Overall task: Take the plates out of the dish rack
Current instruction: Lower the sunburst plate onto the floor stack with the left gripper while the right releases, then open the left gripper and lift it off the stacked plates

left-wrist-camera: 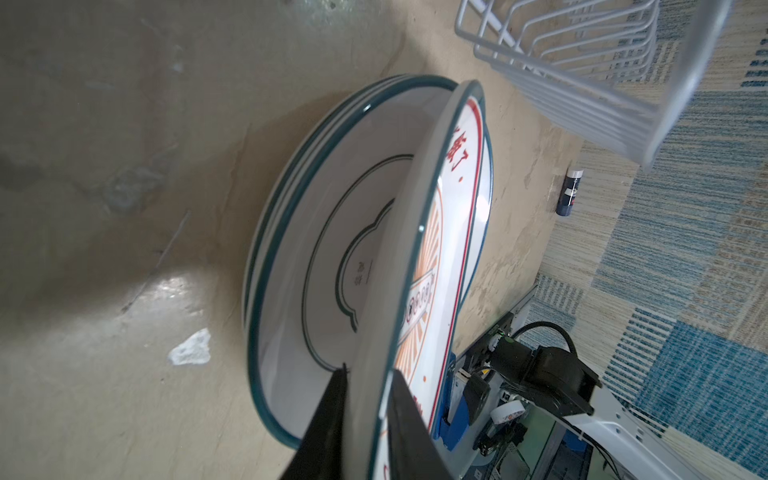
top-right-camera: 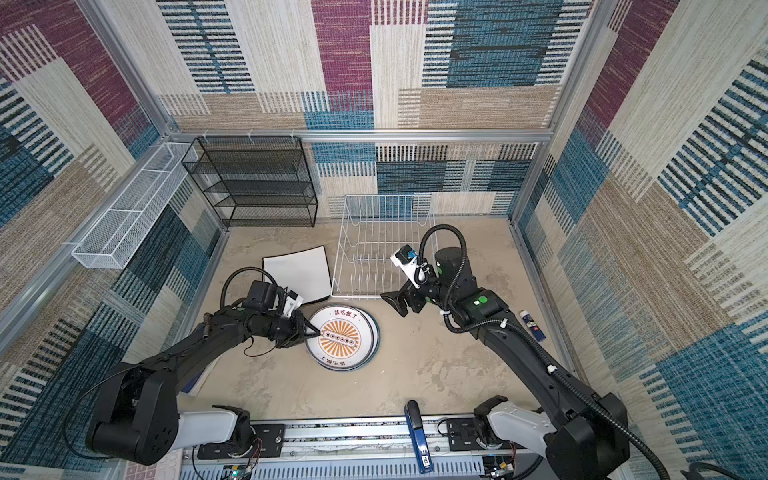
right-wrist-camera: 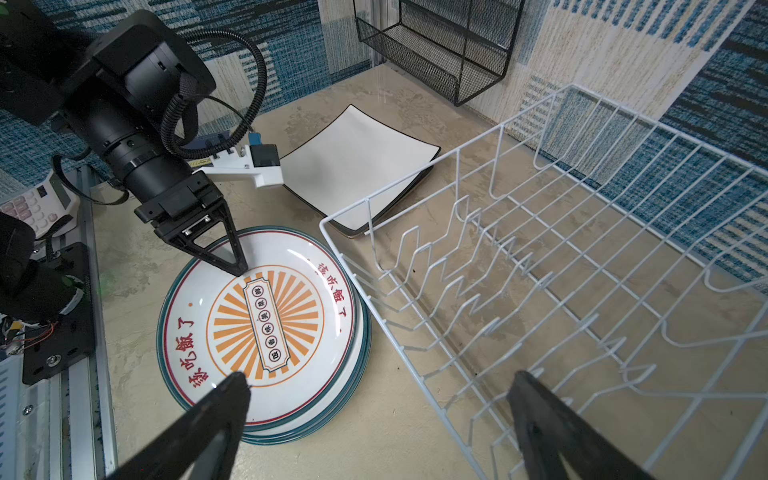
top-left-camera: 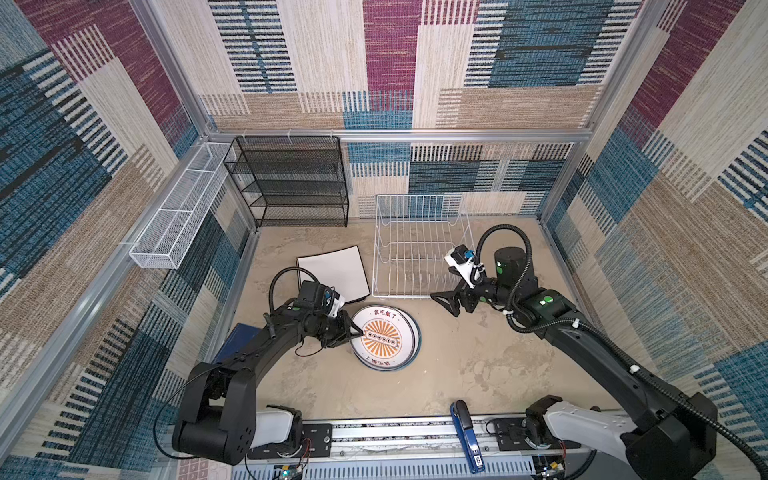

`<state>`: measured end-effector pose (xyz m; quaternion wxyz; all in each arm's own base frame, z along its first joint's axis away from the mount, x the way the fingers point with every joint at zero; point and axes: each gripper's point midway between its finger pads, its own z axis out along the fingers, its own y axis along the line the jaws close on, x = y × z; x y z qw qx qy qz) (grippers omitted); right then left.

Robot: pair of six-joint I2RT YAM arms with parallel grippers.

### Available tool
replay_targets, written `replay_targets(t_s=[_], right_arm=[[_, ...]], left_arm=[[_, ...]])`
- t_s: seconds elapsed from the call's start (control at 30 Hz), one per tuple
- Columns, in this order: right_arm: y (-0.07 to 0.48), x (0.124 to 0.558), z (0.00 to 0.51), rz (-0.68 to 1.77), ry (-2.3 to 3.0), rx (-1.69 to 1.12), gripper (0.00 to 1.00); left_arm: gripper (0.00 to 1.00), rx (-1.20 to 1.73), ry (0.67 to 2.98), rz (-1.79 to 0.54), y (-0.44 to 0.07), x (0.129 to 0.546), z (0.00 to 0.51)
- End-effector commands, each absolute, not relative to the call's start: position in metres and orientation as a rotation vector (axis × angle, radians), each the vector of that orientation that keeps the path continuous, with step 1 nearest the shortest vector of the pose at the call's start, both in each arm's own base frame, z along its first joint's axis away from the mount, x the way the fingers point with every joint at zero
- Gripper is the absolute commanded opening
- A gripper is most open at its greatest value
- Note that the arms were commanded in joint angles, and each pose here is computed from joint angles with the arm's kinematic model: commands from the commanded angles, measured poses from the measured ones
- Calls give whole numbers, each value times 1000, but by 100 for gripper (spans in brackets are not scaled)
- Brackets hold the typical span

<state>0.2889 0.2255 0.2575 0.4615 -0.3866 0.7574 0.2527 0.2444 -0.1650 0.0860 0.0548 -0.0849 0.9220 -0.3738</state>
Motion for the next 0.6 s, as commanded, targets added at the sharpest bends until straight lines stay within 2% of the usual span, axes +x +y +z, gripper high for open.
replay_targets(t_s=[0.0, 0.2, 0.4, 0.57], right_arm=[[229, 294, 266, 627, 1836, -933, 99], [228, 294, 261, 626, 1850, -928, 99], [227, 297, 260, 611, 1859, -930, 99], [228, 299, 257, 610, 1866, -930, 99]], left_arm=[[26, -261, 2805, -1134, -165, 245, 87], [37, -250, 2852, -1018, -155, 244, 89], [43, -220, 2882, -897, -144, 243, 94], [43, -214, 2911, -830, -137, 241, 93]])
